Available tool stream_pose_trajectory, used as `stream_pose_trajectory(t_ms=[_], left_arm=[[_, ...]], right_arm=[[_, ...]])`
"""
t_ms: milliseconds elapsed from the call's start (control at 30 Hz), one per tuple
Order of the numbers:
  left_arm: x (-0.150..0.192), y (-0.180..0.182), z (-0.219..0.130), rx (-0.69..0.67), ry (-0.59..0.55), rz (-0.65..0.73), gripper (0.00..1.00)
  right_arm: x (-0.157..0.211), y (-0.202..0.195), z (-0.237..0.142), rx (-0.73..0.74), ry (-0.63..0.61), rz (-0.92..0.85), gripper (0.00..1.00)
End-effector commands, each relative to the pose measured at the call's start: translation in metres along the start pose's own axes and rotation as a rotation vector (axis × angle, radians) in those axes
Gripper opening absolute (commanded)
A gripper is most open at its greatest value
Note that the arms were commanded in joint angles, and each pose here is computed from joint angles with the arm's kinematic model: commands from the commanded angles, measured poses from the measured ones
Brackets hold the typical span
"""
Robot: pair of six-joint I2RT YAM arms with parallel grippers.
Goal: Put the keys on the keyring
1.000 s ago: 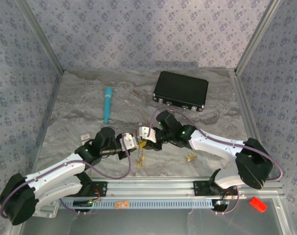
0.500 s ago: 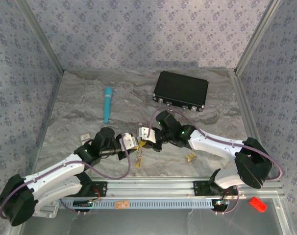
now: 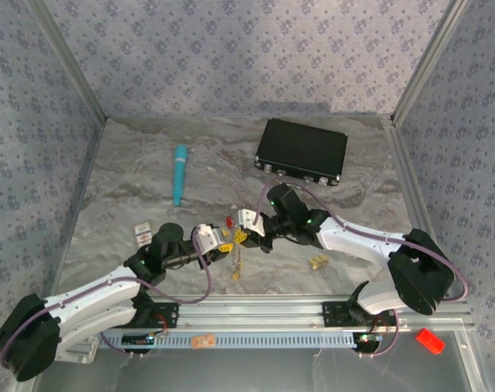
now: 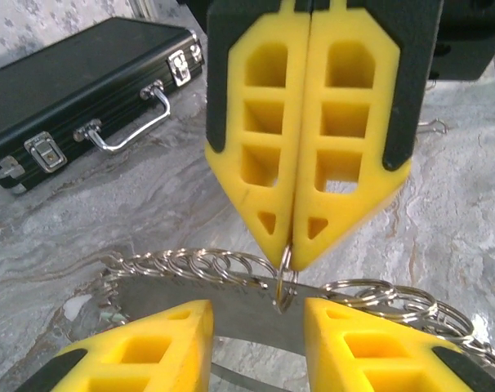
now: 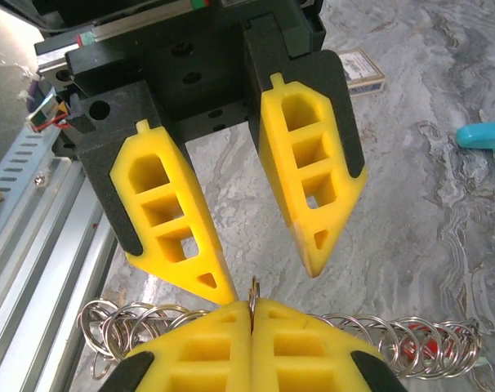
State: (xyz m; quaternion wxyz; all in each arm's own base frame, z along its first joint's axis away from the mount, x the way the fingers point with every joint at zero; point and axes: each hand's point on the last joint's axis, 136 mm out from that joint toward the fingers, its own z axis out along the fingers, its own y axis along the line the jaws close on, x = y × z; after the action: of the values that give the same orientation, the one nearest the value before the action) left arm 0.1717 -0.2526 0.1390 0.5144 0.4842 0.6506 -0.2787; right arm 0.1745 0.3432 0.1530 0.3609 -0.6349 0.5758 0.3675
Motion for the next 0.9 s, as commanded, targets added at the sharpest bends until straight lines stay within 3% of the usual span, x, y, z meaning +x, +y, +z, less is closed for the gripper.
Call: stream_pose_trajectory(t_ms=[0,233,367,500,600,667,700,867], left_arm=[[-0.016,-0.001,0.001,0.008,-0.076,-0.005,0.33],[-0.011,-0.007,0.006,0.047,-0.072,-0.019,0.30],[-0.012,-0.008,0.006,0.053,-0.075,-0.018,0.20],[-0.011,-0.008,0.006,0.054,-0.068,-0.014,0.02],[-0.012,-0.007,0.004,0.049,-0.059,-0.007,0.00],[-0.014,-0.004,0.002,0.033,-0.043,-0.002,0.00],[-0.014,-0.003,0.000,0.025,-0.030,0.004,0.00],[-0.017,0.003,-0.006,0.013,0.063,0.029,0.00]], right_arm=[[-0.020,0.003,-0.005,-0.029,-0.091,-0.012,0.00],[-0.022,0.004,-0.005,-0.042,-0.104,-0.002,0.00],[-0.025,0.005,-0.004,-0.042,-0.112,-0.001,0.00],[-0.022,0.005,-0.003,-0.042,-0.108,0.003,0.00],[-0.015,0.004,-0.004,-0.022,-0.066,0.005,0.00],[-0.005,-0.002,-0.007,0.029,-0.007,-0.010,0.21],[0.001,-0.003,-0.010,0.053,0.032,-0.019,0.27],[0.004,-0.009,-0.019,0.124,0.138,-0.083,0.31]])
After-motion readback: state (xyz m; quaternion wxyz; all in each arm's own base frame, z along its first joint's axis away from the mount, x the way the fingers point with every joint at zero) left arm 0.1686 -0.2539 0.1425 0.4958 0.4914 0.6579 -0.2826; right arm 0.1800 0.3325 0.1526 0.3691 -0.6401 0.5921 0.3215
